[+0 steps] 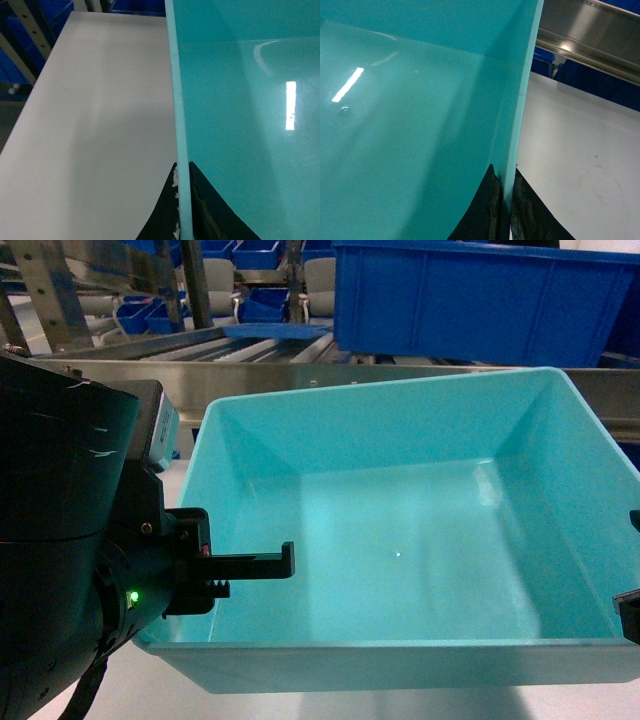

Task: Organize blue bins on left shelf correctly

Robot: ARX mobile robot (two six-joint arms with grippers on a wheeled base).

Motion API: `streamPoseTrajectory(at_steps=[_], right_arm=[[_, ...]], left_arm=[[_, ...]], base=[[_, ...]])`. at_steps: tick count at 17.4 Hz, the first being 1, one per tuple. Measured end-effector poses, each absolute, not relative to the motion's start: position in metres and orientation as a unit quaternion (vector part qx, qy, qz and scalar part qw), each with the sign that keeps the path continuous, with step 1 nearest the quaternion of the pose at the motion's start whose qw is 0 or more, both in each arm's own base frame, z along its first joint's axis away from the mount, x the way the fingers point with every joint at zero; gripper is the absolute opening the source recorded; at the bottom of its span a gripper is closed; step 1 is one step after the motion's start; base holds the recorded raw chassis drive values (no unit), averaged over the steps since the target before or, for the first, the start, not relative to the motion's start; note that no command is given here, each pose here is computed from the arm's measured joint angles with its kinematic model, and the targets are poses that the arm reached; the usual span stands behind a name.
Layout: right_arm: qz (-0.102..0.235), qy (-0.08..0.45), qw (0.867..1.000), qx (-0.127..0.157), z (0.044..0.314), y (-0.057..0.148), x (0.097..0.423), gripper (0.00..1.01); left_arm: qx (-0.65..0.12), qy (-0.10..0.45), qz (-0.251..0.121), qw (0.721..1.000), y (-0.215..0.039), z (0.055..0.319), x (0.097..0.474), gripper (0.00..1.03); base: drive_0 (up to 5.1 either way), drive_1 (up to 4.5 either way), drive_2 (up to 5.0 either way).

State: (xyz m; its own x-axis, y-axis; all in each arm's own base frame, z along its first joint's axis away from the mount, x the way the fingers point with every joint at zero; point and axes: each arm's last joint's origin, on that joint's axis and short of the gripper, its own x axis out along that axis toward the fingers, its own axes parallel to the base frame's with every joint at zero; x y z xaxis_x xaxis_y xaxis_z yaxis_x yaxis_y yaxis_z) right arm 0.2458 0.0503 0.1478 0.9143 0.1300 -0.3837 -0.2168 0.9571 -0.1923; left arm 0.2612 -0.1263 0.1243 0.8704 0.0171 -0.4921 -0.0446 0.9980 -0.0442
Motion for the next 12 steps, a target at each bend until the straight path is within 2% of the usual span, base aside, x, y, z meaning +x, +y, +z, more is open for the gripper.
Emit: streamPoseTrajectory(at_steps=[12], right_arm=[[0.09,0.186,0.971,-0.117,0.1479,0.0504,0.2458,0.03]], left_arm=[[-0.027,0.254,0.016,0.967,-0.1262,0.1243,0.2612,0.02]], base=[[-5.0,2.41,2.4]])
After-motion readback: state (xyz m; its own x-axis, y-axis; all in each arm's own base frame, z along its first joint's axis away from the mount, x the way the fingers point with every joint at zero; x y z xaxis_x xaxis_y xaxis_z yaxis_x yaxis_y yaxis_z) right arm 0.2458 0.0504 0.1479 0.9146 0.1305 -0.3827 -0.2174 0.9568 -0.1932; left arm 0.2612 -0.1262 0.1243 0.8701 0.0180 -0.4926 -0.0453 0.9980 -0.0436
